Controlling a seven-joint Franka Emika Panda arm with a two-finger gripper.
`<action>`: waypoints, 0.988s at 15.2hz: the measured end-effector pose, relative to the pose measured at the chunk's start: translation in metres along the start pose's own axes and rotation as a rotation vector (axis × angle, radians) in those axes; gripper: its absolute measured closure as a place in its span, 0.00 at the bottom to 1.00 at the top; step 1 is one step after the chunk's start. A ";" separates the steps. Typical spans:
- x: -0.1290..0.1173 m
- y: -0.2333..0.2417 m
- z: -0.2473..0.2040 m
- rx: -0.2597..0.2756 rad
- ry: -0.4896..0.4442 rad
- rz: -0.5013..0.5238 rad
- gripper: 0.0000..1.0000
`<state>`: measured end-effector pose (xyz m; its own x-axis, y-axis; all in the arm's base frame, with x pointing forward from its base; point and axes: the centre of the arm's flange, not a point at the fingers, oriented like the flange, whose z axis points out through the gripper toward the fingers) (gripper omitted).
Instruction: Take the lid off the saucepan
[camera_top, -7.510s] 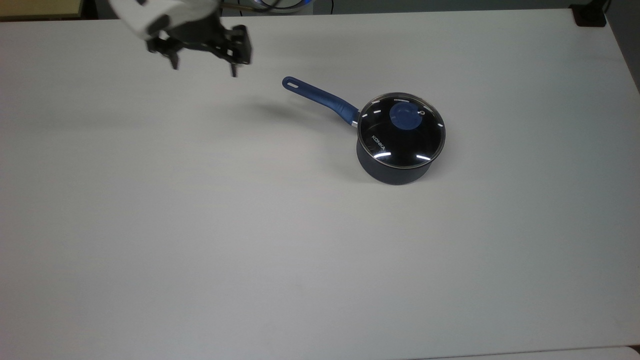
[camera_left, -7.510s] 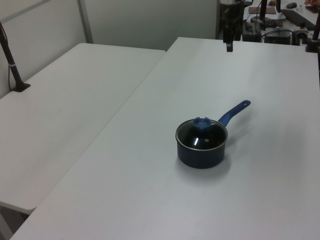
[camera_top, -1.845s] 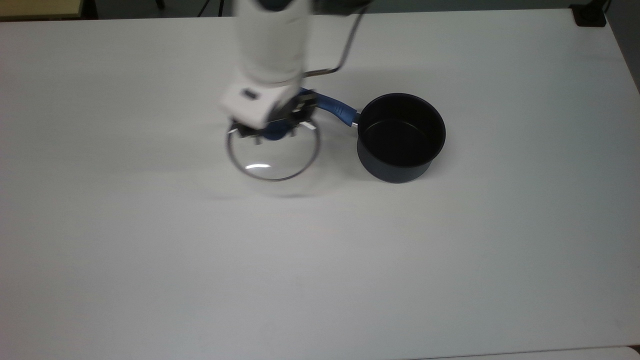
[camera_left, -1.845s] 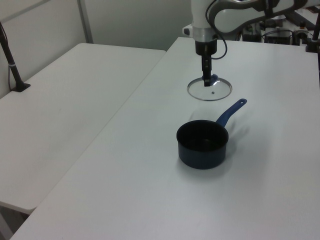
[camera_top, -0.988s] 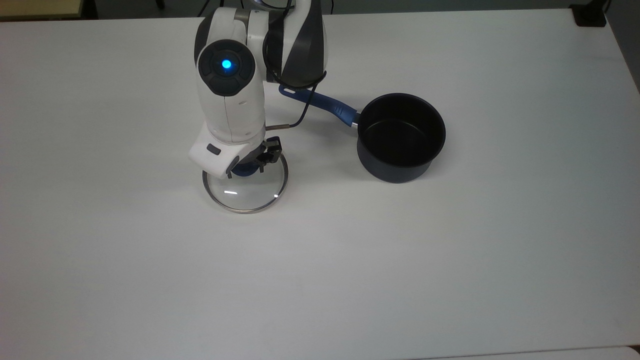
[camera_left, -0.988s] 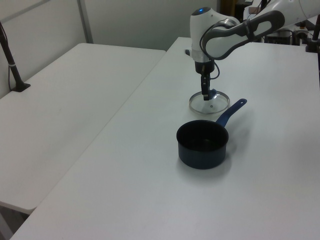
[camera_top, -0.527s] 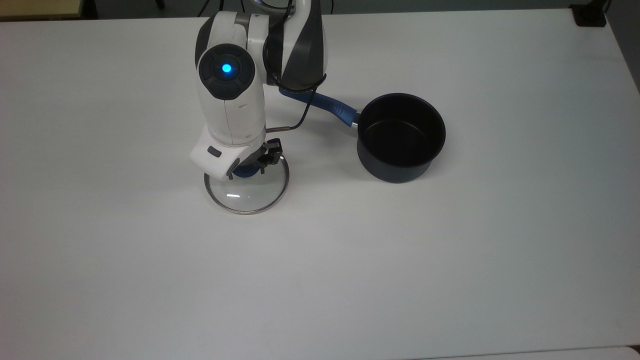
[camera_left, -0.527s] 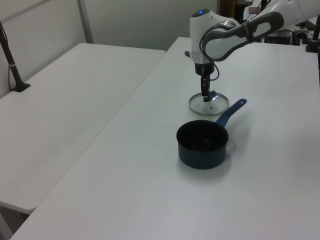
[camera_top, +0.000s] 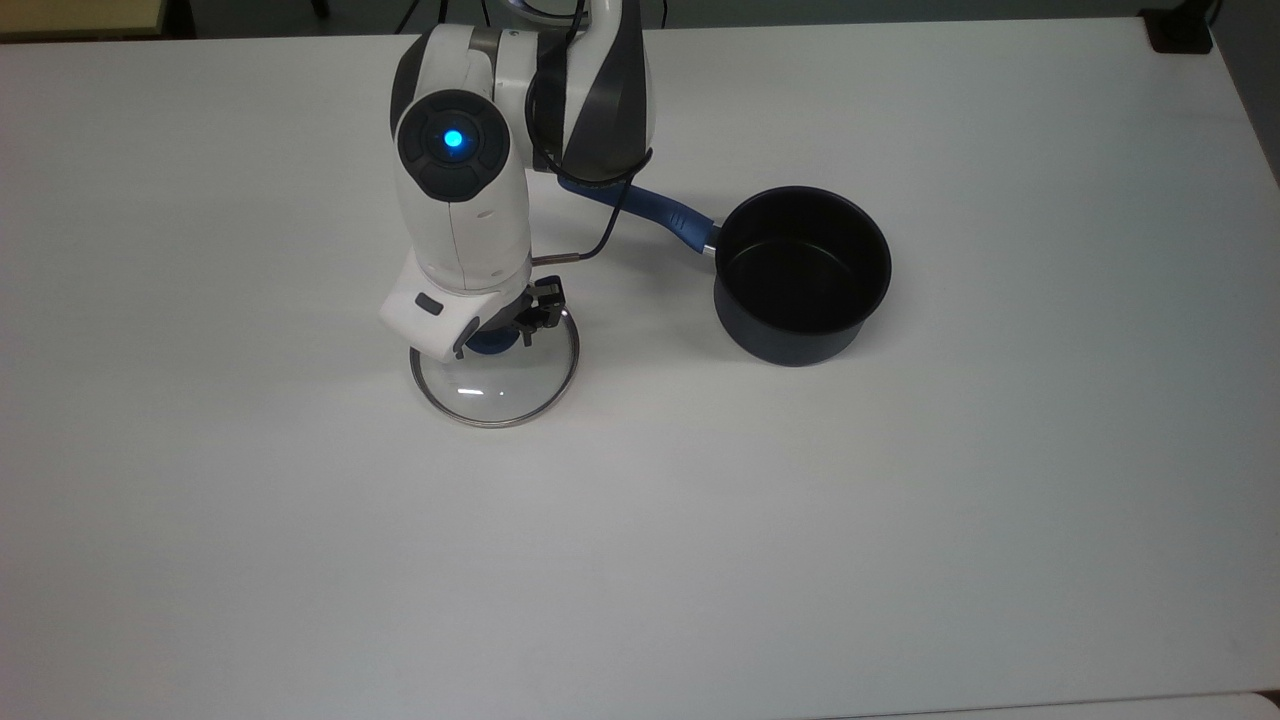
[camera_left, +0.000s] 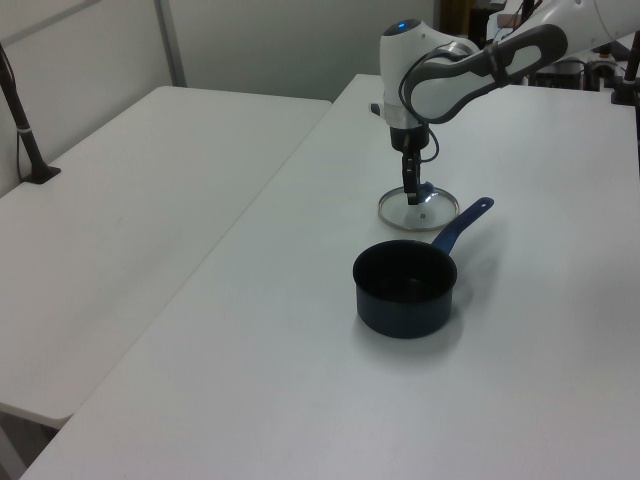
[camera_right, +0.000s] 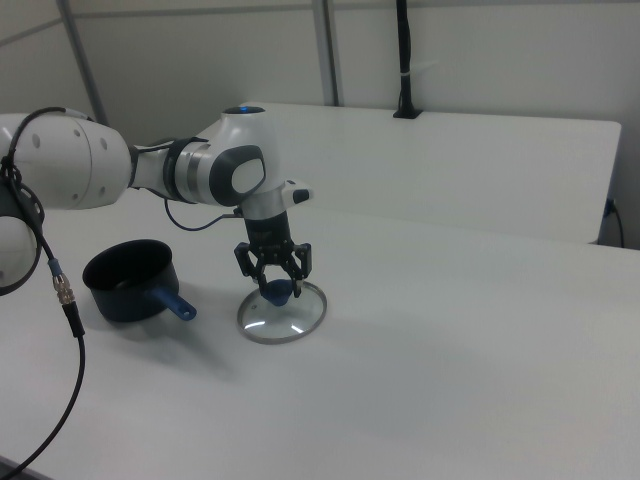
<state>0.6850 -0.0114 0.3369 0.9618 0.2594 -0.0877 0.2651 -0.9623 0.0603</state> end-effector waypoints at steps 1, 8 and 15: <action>0.000 0.000 -0.002 0.000 0.002 0.000 0.30; -0.010 -0.001 -0.061 -0.002 0.061 0.021 0.12; -0.084 -0.008 -0.191 0.053 0.026 0.170 0.00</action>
<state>0.6156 -0.0102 0.5333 0.9941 0.0937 -0.0554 0.0949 -0.9953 0.0195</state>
